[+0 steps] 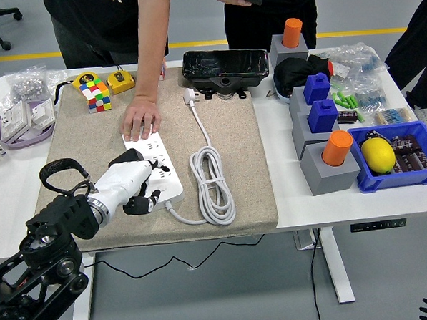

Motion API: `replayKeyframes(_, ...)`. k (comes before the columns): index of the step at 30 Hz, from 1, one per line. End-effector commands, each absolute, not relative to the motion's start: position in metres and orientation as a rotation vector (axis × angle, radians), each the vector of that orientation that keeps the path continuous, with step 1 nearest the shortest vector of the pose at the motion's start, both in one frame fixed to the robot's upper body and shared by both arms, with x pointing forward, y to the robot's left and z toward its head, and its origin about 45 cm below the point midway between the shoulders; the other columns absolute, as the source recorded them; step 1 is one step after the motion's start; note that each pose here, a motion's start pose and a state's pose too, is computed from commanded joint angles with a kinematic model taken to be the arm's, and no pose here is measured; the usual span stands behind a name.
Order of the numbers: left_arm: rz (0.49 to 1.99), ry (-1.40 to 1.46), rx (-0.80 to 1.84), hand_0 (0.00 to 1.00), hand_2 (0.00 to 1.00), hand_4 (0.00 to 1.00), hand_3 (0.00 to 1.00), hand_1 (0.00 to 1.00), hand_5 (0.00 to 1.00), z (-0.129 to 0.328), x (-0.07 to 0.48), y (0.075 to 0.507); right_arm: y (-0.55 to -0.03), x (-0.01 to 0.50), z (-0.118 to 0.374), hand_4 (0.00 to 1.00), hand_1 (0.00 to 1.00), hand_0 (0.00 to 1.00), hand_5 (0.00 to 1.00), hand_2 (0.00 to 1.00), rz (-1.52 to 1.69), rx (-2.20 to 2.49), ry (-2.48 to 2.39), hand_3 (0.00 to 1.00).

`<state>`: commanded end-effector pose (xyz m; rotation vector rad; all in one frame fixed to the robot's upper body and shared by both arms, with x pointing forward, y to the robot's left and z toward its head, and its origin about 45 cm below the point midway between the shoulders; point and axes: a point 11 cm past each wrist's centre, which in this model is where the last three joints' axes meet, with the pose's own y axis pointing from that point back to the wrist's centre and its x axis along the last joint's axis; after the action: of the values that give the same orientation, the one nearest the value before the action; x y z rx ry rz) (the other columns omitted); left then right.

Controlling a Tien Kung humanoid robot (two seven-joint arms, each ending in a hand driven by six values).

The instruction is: Pick up the plug,place it near the board,insert it into the board,press the button

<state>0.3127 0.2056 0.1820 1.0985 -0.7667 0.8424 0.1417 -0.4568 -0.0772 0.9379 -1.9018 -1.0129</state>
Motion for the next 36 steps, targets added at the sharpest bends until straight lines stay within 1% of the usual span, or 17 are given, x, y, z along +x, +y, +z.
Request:
replayKeyframes(1,0.831,-0.758,1.112,0.176,0.11,0.356,0.769,0.002,0.002,0.179,0.312,0.206,-0.457,0.142,-0.077,0.998,0.578,0.668,0.998,0.6,-1.013,0.938,-1.902,0.636)
replayKeyframes(2,0.828,-0.756,1.115,0.174,0.103,0.355,0.691,0.002,0.002,0.179,0.312,0.207,-0.457,0.142,-0.077,0.998,0.578,0.669,0.998,0.6,-1.013,0.939,-1.902,0.636)
replayKeyframes(7,0.805,-0.738,1.148,0.174,0.103,0.355,0.691,0.002,0.002,0.173,0.311,0.209,-0.456,0.142,-0.077,0.998,0.578,0.669,0.998,0.6,-1.013,0.939,-1.902,0.636)
replayKeyframes(8,0.807,-0.739,1.148,0.174,0.101,0.37,0.671,0.002,0.002,0.172,0.311,0.21,-0.456,0.142,-0.077,0.998,0.578,0.668,0.998,0.6,-1.013,0.939,-1.901,0.636)
replayKeyframes(36,0.85,-0.735,1.132,0.171,0.101,0.368,0.698,0.002,0.002,0.165,0.317,0.215,-0.456,0.137,-0.079,0.998,0.577,0.669,0.998,0.6,-1.017,0.933,-1.894,0.636)
